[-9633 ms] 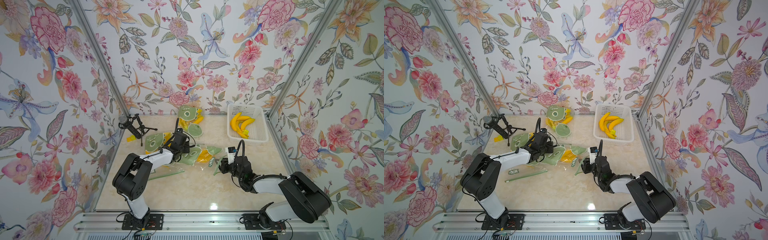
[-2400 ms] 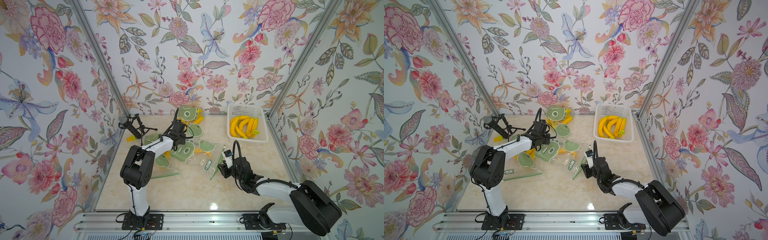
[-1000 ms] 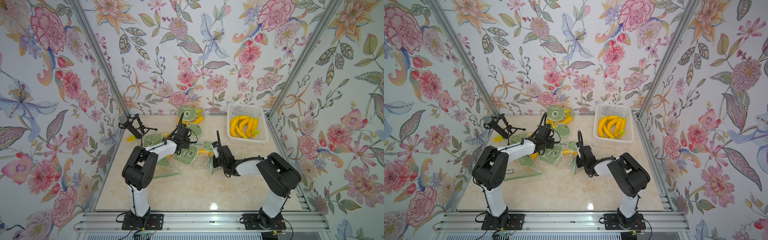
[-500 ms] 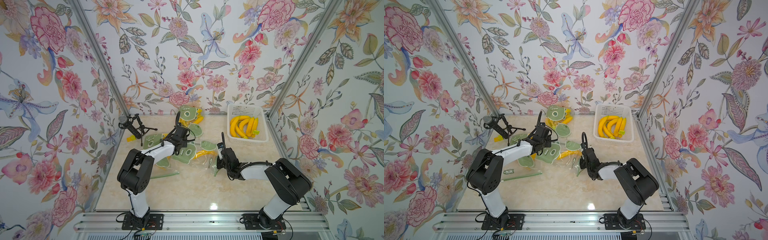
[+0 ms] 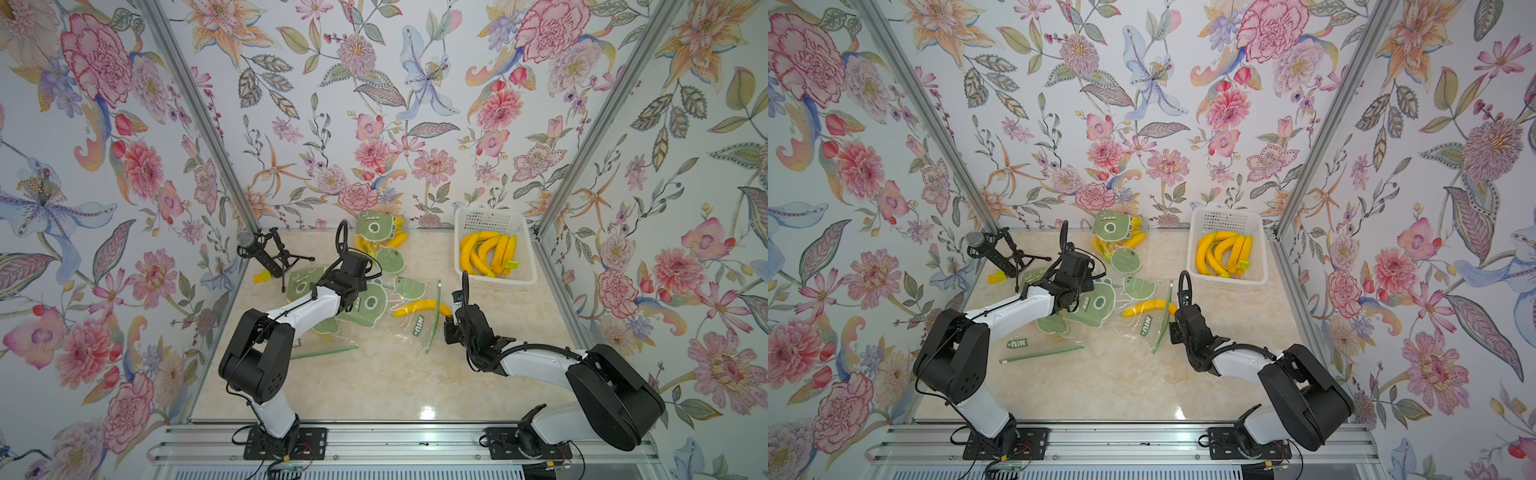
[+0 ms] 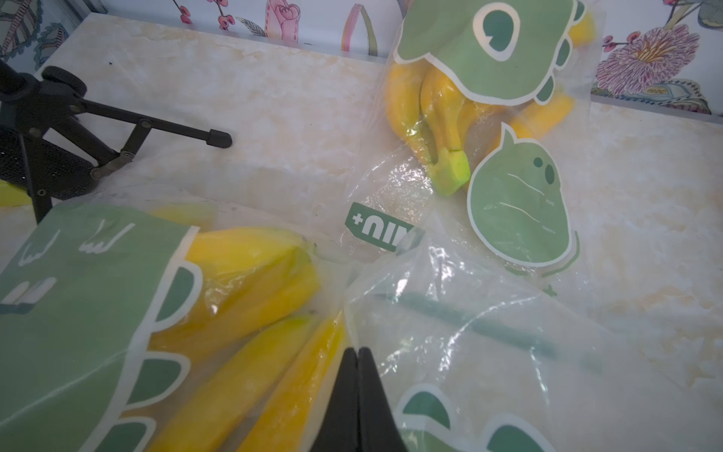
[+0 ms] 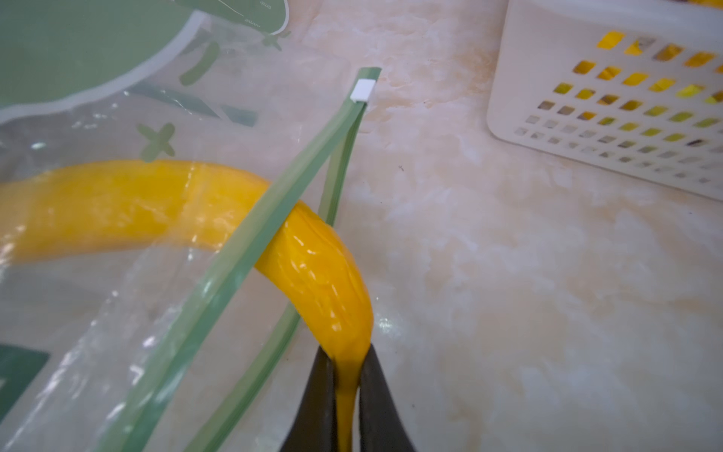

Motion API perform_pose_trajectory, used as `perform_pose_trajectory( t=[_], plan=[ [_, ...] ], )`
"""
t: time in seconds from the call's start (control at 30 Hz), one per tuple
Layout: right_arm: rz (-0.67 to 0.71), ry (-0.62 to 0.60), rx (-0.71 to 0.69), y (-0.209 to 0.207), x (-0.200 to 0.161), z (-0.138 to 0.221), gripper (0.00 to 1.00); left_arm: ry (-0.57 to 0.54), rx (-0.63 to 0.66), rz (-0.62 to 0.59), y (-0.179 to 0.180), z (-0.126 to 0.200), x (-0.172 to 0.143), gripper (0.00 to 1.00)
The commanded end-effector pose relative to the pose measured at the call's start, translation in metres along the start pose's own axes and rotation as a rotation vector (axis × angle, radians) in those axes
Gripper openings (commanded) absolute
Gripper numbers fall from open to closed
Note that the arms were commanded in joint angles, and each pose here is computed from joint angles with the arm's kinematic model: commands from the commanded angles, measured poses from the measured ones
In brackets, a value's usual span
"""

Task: Open the zip-top bag and take out the banana
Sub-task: Pick up the banana from the zipper food storage bag, then place the banana in the basket.

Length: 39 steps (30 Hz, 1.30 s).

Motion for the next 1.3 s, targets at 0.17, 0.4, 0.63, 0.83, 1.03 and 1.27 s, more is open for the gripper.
perform_pose_trajectory(
  t=[0.17,0.4,0.63,0.83,1.03,1.27],
  plan=[
    [-0.111,0.045,-0.146,-0.037,-0.017,0.023,0.05,-0.086,0.068,0.156,0.040,0.011,0.022,0.00],
    [-0.168,0.006,-0.226,-0.070,-0.005,0.042,0.06,-0.071,0.042,0.175,0.048,0.009,0.022,0.00],
    [-0.261,-0.083,-0.316,-0.117,0.034,0.067,0.05,-0.056,0.033,0.159,0.050,0.007,0.014,0.00],
    [-0.340,-0.139,-0.388,-0.168,0.092,0.063,0.06,-0.026,-0.035,0.129,0.037,0.008,0.009,0.00],
    [-0.422,-0.091,-0.484,-0.229,0.122,0.021,0.06,-0.017,-0.105,0.060,0.012,0.014,0.003,0.00],
    [-0.429,0.031,-0.556,-0.277,0.133,-0.042,0.06,-0.003,-0.163,0.036,-0.003,0.018,-0.005,0.00]
  ],
)
Point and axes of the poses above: each gripper's point midway between its finger pads, its own z axis back along the fingers, its own y axis along the line the jaws close on, x = y × z, the point moved 4 cm from there along z, back along the fingers, and after that the axes turned 13 degrees about z, right-handed, at the moved point
